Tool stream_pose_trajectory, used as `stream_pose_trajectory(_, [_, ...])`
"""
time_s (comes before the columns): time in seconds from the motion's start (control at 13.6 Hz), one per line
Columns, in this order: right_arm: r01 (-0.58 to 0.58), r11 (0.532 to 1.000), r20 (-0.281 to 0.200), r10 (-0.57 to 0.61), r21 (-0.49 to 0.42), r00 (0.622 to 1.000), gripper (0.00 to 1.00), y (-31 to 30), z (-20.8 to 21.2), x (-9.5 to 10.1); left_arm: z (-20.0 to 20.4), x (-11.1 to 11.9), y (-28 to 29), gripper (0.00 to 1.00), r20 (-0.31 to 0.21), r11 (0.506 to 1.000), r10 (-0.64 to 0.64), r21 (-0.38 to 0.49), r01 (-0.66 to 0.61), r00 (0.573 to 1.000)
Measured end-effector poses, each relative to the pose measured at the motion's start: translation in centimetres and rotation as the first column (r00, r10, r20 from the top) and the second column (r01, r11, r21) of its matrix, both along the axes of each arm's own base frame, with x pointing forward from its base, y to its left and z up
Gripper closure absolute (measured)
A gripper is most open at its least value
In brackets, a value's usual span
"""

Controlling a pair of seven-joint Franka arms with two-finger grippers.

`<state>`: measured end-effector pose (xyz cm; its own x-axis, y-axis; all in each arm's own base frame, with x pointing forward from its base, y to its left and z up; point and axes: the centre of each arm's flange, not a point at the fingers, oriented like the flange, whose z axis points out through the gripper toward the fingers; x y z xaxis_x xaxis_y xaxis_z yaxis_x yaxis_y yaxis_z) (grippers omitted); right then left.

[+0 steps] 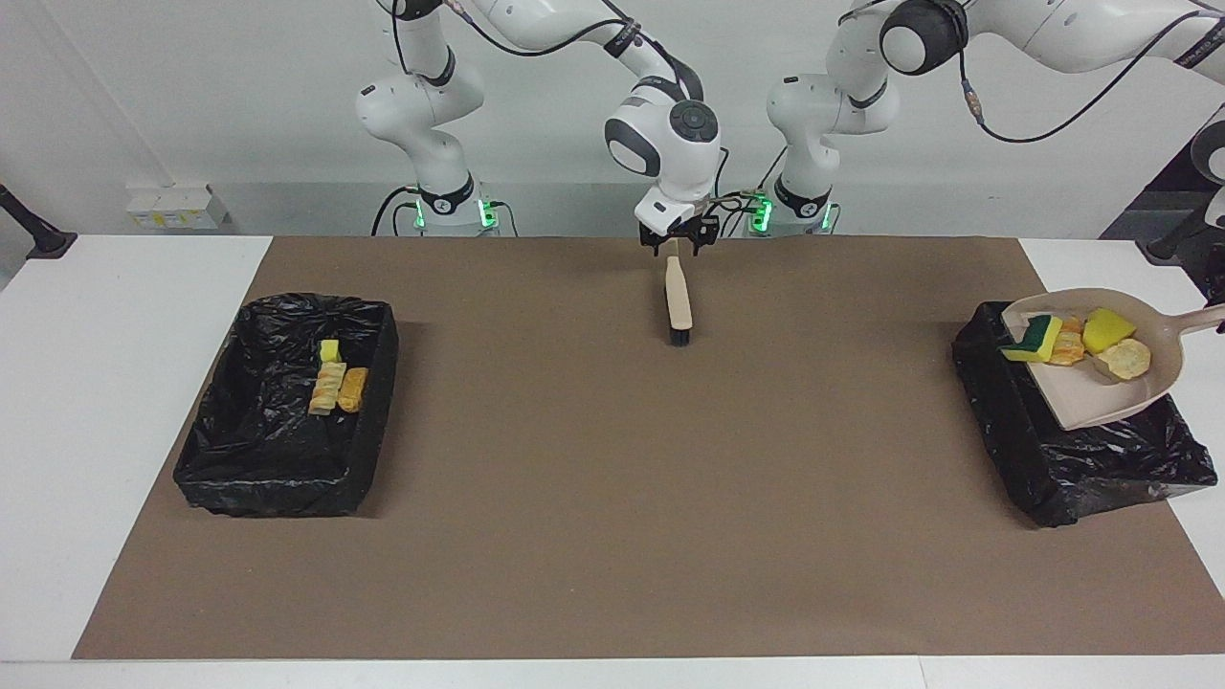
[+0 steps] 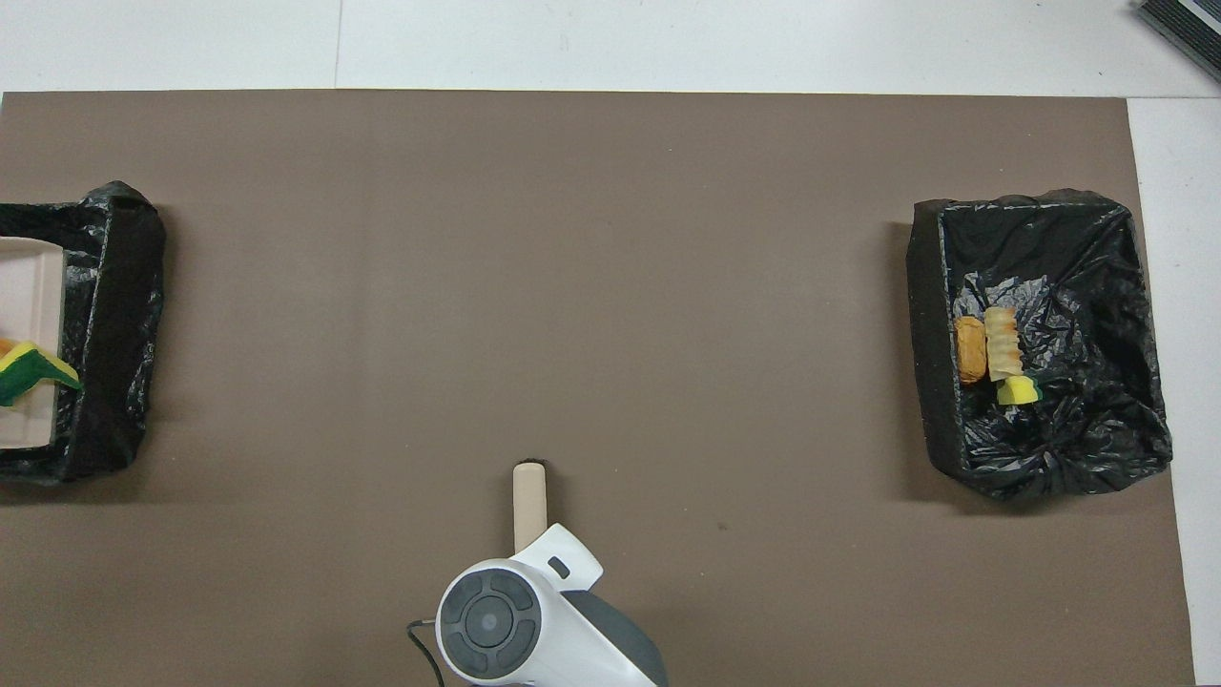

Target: Sweep and dump trash in bin

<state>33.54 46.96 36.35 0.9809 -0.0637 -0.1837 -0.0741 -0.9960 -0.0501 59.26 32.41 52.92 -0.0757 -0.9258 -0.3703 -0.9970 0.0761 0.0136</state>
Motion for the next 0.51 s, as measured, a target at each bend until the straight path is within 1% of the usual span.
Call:
stream_pose_trajectory(0.07, [0.030, 1.000, 0.022, -0.030, 0.007, 0.999, 0.15, -1.4, 1.4, 1.9, 0.3, 0.5, -0.5, 0.67, -0.015, 0.998, -0.001, 0.062, 0.002, 1.000])
stream_pose_trajectory(0.15, [0.051, 0.999, 0.043, -0.051, 0.008, 0.998, 0.13, -3.6, 3.0, 3.9, 0.5, 0.9, -1.0, 0.67, -0.031, 0.993, 0.002, 0.118, 0.001, 1.000])
stream_pose_trajectory(0.29, [0.066, 0.998, 0.072, -0.065, -0.003, 0.995, 0.14, -9.2, 6.7, 7.6, 1.0, 1.5, -1.9, 0.67, -0.064, 0.972, 0.008, 0.237, 0.007, 0.998])
stream_pose_trajectory(0.37, [0.073, 0.997, 0.091, -0.072, -0.006, 0.993, 0.11, -12.0, 8.7, 8.9, 1.2, 2.0, -2.4, 0.67, -0.073, 0.954, 0.006, 0.301, 0.016, 0.997])
stream_pose_trajectory(0.44, [0.088, 0.996, 0.112, -0.087, -0.008, 0.990, 0.11, -14.4, 10.5, 9.9, 1.6, 2.6, -3.3, 0.67, -0.070, 0.932, -0.003, 0.361, 0.028, 0.998])
stream_pose_trajectory(0.51, [0.108, 0.994, 0.132, -0.106, -0.008, 0.986, 0.03, -16.4, 12.0, 10.5, 2.2, 3.2, -4.0, 0.67, -0.053, 0.915, -0.013, 0.403, 0.034, 0.998])
